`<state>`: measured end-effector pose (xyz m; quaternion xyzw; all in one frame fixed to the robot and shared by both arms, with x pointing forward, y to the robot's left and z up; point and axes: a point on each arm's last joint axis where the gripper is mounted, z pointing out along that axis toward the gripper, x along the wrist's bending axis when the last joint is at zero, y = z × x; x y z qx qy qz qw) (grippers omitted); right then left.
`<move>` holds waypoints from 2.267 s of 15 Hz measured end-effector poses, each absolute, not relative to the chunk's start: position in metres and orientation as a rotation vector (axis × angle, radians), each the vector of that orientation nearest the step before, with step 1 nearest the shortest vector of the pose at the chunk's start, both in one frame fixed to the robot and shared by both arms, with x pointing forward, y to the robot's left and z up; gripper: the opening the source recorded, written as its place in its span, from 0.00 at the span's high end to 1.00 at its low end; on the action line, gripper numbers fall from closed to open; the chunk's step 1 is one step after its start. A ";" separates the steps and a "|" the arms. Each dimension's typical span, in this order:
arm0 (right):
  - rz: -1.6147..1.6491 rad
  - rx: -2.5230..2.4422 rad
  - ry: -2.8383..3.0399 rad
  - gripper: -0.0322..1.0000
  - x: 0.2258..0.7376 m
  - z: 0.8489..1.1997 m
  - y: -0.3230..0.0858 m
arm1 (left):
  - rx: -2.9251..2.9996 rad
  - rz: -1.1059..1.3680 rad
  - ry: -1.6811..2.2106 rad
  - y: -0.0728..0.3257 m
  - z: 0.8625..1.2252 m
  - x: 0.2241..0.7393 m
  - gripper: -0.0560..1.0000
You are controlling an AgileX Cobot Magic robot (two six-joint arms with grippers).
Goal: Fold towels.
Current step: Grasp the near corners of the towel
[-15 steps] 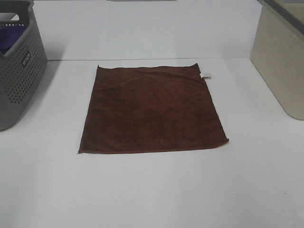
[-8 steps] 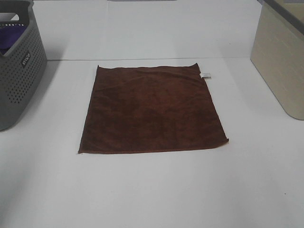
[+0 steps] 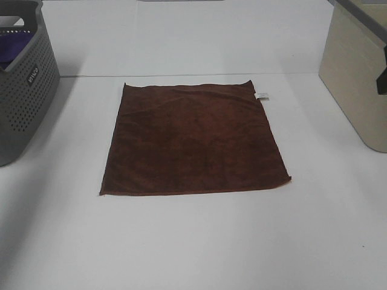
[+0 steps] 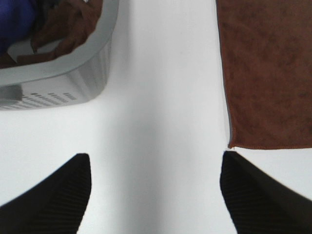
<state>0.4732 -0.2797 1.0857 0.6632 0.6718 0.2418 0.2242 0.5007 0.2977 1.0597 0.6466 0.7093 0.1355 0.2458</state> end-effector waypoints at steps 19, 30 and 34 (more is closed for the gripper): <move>0.807 2.159 2.307 0.29 0.576 1.019 -0.283 | 1.707 -0.416 1.882 0.242 0.947 0.567 0.30; 0.677 2.336 2.459 0.30 0.601 0.919 -0.281 | 1.742 -0.490 1.877 0.239 0.885 0.579 0.30; 0.694 2.381 2.478 0.32 0.604 0.900 -0.279 | 1.677 -0.527 1.856 0.235 0.864 0.585 0.30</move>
